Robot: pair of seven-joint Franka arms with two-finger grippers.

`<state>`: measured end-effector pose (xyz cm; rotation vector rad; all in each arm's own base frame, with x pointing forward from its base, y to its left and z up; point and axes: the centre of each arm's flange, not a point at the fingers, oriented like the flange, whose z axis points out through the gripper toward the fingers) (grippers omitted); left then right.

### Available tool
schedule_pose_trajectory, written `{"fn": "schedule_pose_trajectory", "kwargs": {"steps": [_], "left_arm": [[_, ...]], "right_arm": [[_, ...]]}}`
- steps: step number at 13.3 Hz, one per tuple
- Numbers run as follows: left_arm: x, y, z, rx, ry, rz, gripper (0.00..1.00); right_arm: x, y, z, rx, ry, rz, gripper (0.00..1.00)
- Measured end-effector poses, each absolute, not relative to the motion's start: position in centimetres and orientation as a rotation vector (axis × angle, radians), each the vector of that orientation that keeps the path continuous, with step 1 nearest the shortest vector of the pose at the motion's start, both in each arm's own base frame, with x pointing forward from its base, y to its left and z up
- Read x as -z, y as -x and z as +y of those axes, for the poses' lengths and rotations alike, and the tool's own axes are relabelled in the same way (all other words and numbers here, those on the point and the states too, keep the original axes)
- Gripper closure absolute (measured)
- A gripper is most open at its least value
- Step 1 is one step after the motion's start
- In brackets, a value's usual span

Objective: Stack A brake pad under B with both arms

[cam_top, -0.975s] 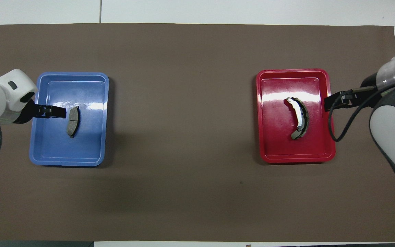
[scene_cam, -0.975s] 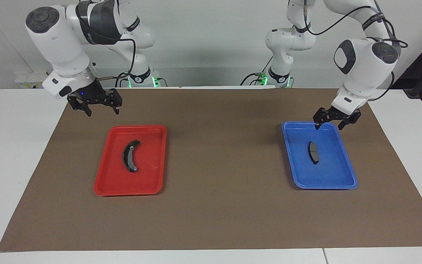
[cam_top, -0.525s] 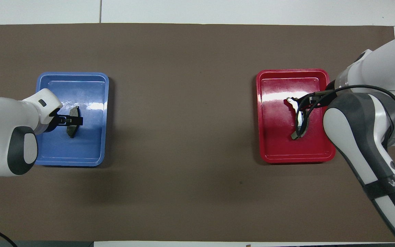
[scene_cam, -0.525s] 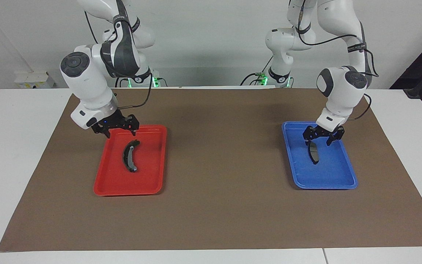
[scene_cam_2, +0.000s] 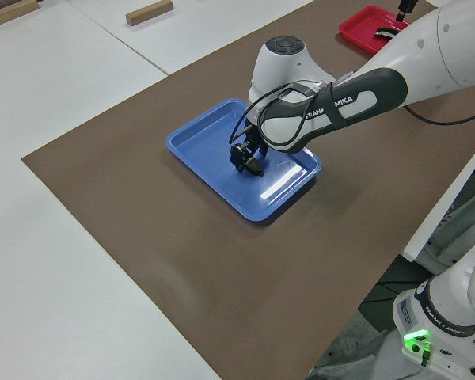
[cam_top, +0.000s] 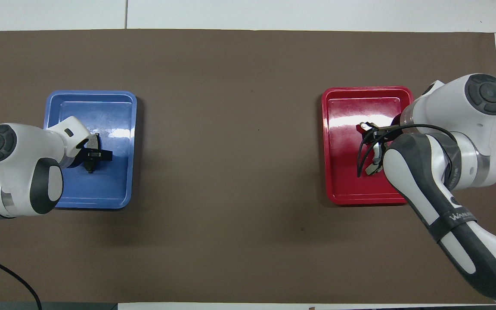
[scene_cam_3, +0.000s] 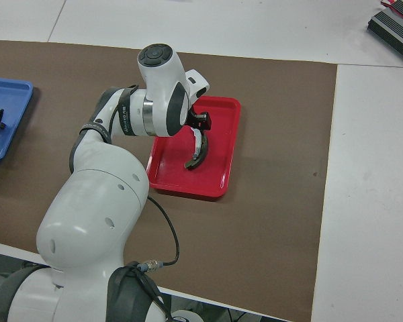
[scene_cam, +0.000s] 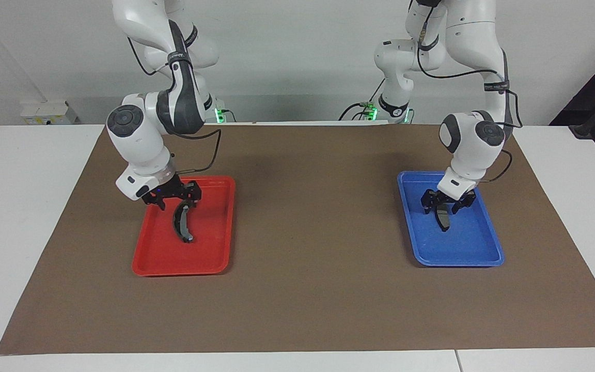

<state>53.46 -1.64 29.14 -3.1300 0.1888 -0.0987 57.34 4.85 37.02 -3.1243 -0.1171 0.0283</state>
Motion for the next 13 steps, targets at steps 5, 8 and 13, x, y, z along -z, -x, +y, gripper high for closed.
{"fn": "schedule_pose_trajectory", "kwargs": {"steps": [5, 8, 13], "left_arm": [[-30.1, -53.5, -1.1, 0.107, 3.129, 0.186, 0.59], [-30.1, -53.6, -1.1, 0.106, 3.129, 0.188, 0.59], [-34.4, -56.2, -1.0, 0.059, 3.132, 0.187, 0.59]], "right_arm": [[-32.5, -57.4, 4.1, -0.093, 3.126, -0.185, 0.19], [-31.1, -57.4, 3.7, -0.13, 3.126, -0.203, 0.26], [-30.6, -57.3, 3.5, -0.136, 3.121, -0.252, 0.39]]}}
